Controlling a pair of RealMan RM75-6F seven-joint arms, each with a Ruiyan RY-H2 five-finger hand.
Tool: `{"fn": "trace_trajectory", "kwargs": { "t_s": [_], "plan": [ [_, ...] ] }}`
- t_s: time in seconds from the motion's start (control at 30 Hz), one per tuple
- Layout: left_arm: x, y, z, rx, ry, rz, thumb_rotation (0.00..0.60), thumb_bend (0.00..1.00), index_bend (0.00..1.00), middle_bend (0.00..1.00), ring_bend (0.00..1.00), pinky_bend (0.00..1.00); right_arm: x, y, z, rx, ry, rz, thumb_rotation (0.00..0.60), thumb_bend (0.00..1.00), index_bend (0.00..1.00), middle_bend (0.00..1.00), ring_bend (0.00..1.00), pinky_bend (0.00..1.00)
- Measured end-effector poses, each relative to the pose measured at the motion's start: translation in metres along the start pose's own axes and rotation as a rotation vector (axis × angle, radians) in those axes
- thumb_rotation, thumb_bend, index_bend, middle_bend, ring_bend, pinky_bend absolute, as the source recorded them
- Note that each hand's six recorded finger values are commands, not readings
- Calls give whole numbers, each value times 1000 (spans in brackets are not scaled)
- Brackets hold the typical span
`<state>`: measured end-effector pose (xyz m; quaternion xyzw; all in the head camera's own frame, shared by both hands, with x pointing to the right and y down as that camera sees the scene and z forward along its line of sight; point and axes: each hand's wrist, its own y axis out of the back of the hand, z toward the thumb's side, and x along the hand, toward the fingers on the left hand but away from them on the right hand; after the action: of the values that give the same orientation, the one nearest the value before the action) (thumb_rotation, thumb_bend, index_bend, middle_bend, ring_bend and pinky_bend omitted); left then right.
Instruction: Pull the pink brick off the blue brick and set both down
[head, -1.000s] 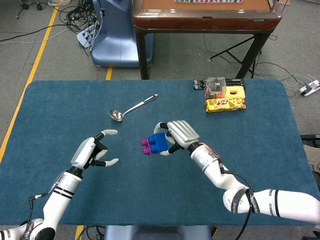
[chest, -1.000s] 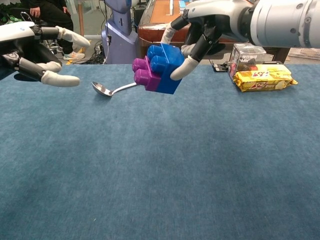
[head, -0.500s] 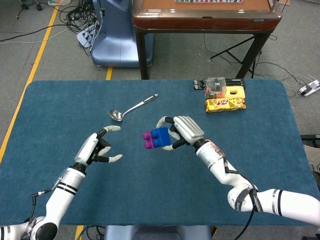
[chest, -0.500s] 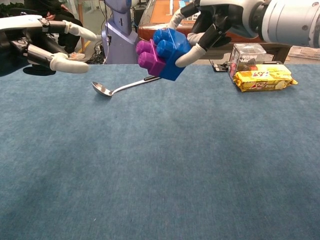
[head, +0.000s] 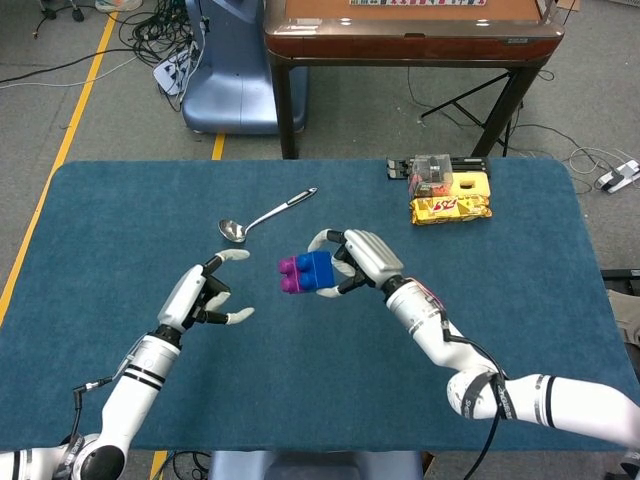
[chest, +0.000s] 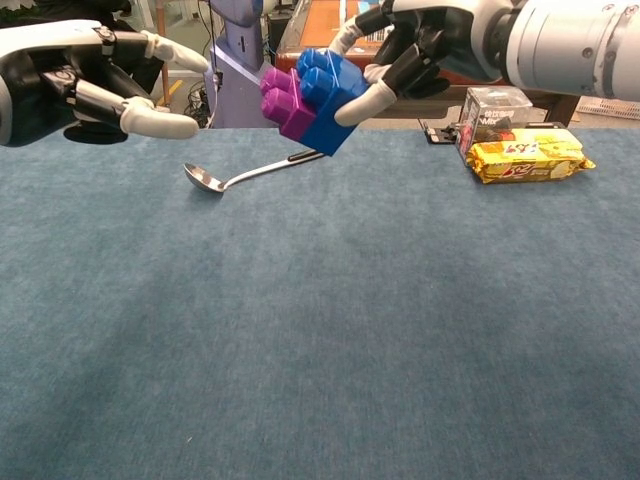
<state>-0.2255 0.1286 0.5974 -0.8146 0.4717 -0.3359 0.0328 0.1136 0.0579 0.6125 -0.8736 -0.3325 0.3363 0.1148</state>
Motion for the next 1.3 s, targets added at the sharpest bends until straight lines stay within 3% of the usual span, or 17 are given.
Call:
{"fn": "trace_trajectory", "kwargs": {
  "t_s": [0.7, 1.0, 1.3],
  "plan": [
    [19, -14, 15, 10, 35, -22, 600, 0, 60, 1000, 953, 1000, -9, -7, 15, -28, 16, 22, 600, 249, 667, 1000, 1000, 1000],
    [22, -15, 17, 13, 60, -23, 600, 0, 61, 1000, 968, 1000, -13, -12, 17, -38, 15, 16, 600, 249, 669, 1000, 1000, 1000],
    [25, -14, 18, 8, 83, 32, 600, 0, 89, 1000, 990, 1000, -17, -17, 16, -61, 2, 6, 600, 249, 675, 1000, 1000, 1000]
  ]
}}
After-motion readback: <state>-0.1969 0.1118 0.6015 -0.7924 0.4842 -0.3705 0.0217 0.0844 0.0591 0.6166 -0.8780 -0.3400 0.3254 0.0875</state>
